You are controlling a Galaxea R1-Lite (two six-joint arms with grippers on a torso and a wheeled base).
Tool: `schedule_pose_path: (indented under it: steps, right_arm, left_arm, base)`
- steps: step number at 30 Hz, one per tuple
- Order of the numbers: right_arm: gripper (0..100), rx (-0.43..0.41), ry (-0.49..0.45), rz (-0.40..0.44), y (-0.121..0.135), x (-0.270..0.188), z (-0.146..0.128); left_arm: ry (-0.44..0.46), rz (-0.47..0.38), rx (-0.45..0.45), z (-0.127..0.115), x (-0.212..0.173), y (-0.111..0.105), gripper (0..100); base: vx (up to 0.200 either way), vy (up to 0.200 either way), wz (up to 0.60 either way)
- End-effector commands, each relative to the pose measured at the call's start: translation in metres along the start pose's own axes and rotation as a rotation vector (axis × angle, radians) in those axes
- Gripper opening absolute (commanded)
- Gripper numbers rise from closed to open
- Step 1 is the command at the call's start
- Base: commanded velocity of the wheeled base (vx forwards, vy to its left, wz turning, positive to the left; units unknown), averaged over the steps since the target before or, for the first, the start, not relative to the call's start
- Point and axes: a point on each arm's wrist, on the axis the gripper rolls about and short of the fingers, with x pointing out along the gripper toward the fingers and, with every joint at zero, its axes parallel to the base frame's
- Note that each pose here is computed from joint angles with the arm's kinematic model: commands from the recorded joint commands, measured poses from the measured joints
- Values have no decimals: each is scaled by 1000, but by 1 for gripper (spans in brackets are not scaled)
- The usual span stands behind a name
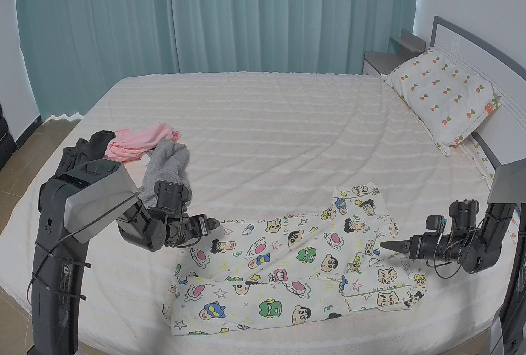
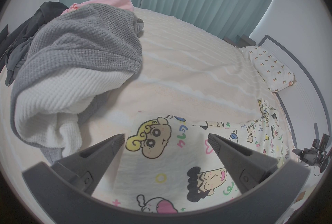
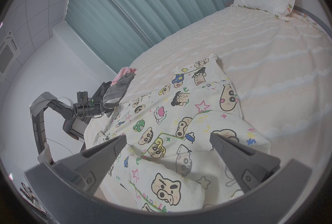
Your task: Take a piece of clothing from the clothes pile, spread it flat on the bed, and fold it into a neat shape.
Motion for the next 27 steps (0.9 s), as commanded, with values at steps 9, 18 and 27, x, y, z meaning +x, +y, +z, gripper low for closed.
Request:
schedule_pose_path:
  steps: [9,18,27]
  right_arm:
    - [100,-3,-13,-5,-2,1,3]
    - [100,-5,-50,-130,-18,25,55]
    - [100,24,21,-130,-34,69,89]
  left_arm:
    - [1,-18,-40,-5,4,-11,0]
    - [-125,13,-78,15,-7,-15,0]
    - [-164,35,-77,21,-13,-20,0]
  base:
    - [0,0,0]
    - [0,0,0]
    - [0,0,0]
